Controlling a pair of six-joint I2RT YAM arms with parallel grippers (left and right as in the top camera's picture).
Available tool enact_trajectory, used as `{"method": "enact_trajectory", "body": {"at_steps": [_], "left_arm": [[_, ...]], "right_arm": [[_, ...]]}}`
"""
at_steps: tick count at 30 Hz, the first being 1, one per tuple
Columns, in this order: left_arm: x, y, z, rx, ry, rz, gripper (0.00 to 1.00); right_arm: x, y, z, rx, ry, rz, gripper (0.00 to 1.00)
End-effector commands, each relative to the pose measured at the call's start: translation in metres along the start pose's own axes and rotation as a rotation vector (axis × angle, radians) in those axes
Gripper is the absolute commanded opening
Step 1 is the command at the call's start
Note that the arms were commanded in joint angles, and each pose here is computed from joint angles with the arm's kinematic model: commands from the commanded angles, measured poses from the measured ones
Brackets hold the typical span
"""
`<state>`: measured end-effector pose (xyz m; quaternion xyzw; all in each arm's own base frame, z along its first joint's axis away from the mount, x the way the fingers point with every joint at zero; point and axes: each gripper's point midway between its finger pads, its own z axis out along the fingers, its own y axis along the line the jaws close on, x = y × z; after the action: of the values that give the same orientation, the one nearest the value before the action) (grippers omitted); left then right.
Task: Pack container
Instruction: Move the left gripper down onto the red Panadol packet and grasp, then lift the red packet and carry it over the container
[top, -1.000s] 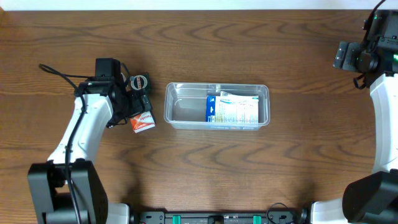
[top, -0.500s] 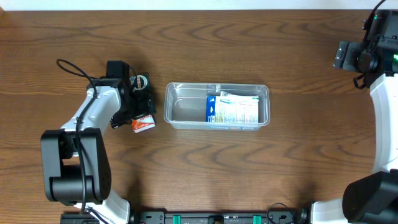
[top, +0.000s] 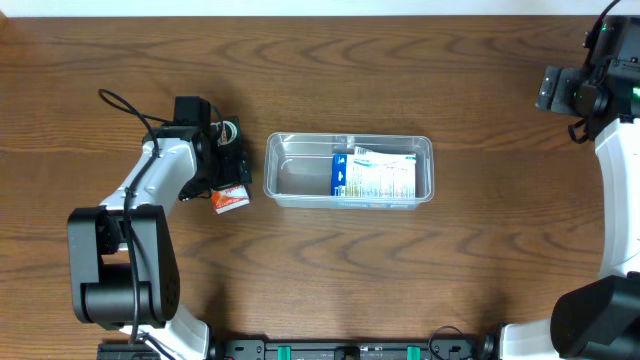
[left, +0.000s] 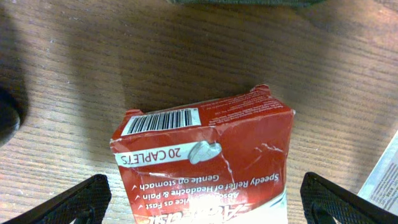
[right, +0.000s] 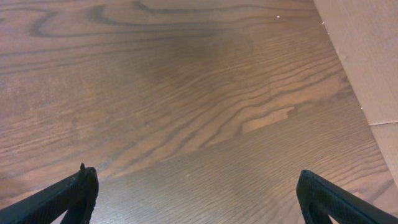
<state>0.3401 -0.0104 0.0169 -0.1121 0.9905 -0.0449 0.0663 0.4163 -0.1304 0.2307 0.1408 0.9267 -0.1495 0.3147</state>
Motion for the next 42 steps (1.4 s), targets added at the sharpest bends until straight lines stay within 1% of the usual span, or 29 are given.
{"method": "enact_trajectory", "body": {"at_steps": [1,6,11,15,20,30,35,42], "left_arm": [[0.000,0.002,0.002,-0.014,0.013,0.025,0.98],[0.006,0.001,0.003,-0.018,0.033,0.030,1.00],[0.011,0.001,0.005,-0.021,0.046,0.003,0.88],[0.012,0.001,0.005,-0.024,0.053,-0.051,0.82],[0.018,0.001,0.005,-0.028,0.074,-0.086,0.72],[0.024,0.001,0.000,-0.034,0.108,-0.112,0.70],[0.014,-0.003,-0.025,-0.036,0.119,-0.112,0.69],[-0.013,-0.016,-0.093,-0.027,0.102,-0.094,0.70]], "right_arm": [[0.001,-0.003,0.001,0.005,0.003,0.019,0.99],[0.001,-0.003,0.001,0.005,0.003,0.019,0.99],[0.001,-0.003,0.001,0.005,0.003,0.019,0.99],[0.001,-0.003,0.001,0.005,0.003,0.019,0.99],[0.001,-0.003,0.001,0.005,0.003,0.019,0.99],[0.001,-0.003,0.001,0.005,0.003,0.019,0.99],[0.001,-0.003,0.001,0.005,0.003,0.019,0.99],[0.001,-0.003,0.001,0.005,0.003,0.019,0.99]]}}
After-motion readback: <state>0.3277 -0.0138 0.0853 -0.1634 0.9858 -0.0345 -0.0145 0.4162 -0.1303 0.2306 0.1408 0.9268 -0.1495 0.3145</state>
